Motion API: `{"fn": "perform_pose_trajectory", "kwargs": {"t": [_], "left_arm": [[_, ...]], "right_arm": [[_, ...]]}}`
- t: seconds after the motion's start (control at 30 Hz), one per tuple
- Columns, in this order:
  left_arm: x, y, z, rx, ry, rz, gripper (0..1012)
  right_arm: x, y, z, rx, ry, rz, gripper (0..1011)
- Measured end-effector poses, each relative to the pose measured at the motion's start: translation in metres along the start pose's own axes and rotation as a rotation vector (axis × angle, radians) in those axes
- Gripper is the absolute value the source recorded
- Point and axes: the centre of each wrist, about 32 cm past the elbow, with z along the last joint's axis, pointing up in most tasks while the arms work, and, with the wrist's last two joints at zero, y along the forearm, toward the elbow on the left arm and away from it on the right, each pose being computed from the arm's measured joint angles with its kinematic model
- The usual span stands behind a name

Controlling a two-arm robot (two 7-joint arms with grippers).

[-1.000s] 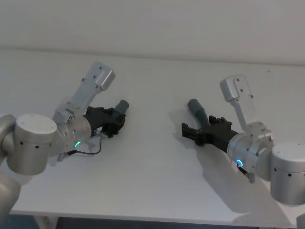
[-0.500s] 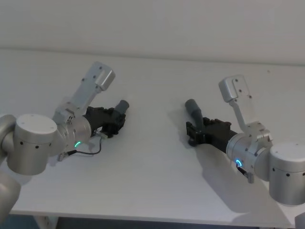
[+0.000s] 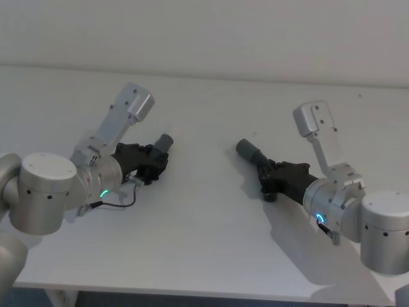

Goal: Use both hands to pick up one end of the pipe from the table, align the ends, and insert them.

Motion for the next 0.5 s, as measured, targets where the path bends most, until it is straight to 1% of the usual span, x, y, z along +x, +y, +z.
{"fn": "perform_pose_trajectory", "kwargs": {"t": [0.5], "left_arm": [[0.0000, 0.0000, 0.0000, 0.000, 0.000, 0.000, 354]], "right_arm": [[0.0000, 0.0002, -0.0002, -0.001, 0.000, -0.001, 145]]}}
